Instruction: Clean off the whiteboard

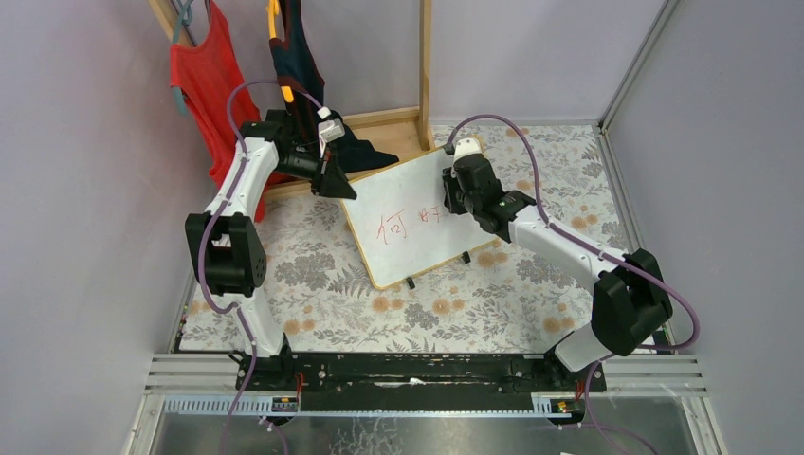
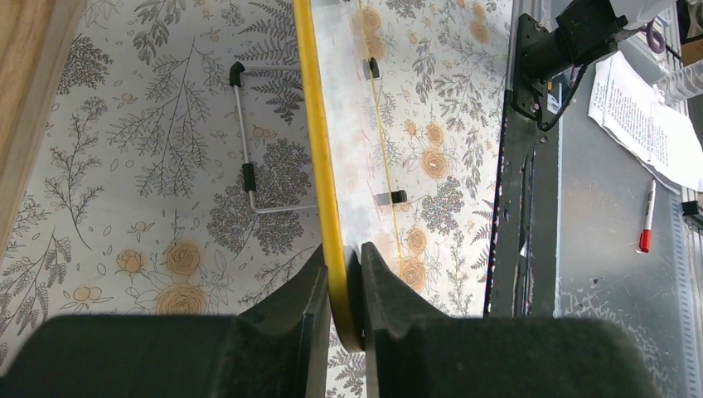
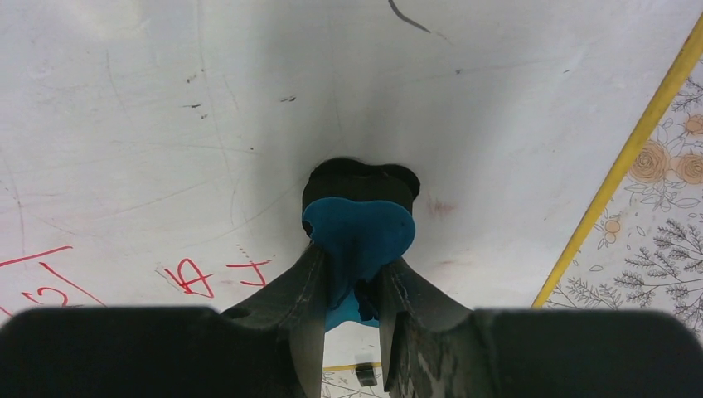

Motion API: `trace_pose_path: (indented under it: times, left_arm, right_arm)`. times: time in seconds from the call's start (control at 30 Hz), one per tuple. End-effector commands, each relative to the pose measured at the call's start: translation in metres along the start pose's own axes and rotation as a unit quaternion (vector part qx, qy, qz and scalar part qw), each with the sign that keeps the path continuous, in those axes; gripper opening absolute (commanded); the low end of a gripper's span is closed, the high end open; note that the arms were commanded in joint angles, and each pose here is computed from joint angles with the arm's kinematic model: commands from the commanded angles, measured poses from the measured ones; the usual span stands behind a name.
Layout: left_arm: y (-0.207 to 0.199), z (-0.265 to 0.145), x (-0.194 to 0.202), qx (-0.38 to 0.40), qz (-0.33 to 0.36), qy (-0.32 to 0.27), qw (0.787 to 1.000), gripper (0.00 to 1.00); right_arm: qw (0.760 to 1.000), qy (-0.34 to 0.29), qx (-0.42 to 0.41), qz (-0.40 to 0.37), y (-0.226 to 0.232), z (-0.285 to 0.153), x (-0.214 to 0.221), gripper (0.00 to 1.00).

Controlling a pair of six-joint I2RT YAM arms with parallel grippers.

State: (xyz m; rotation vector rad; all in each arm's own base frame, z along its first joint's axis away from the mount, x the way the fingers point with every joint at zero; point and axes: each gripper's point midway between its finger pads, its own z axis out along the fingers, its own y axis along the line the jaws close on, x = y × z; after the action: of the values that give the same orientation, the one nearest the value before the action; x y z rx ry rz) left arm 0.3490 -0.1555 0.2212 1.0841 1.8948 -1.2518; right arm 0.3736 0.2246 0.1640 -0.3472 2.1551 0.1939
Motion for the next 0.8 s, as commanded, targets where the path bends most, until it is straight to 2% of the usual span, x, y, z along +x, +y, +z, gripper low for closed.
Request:
trace_pose_path:
  times: [0.0, 0.27, 0.37, 0.53, 0.77]
  left_arm:
    - [0.003, 0.008, 0.013, -0.001, 0.05, 0.035, 0.998, 0.0]
    - [0.002, 0.009, 0.016, 0.0, 0.047, 0.036, 0.998, 0.0]
    - [0.001, 0.008, 0.016, -0.001, 0.047, 0.037, 0.998, 0.0]
    - [0.0, 0.008, 0.018, -0.001, 0.046, 0.038, 0.998, 0.0]
    - [0.0, 0.008, 0.017, -0.002, 0.045, 0.038, 0.998, 0.0]
  right_arm:
    - [0.997, -0.026, -0.071, -0.002, 0.046, -0.005, -0.018, 0.0]
    - [0.992, -0.02, -0.128, -0.012, 0.108, -0.005, -0.01, 0.0]
    - [0.992, -0.019, -0.125, -0.009, 0.11, -0.003, -0.008, 0.0]
    - [0.997, -0.017, -0.065, -0.022, 0.082, 0.002, -0.003, 0.0]
    - [1.0, -0.006, -0.004, 0.012, 0.014, 0.004, 0.009, 0.0]
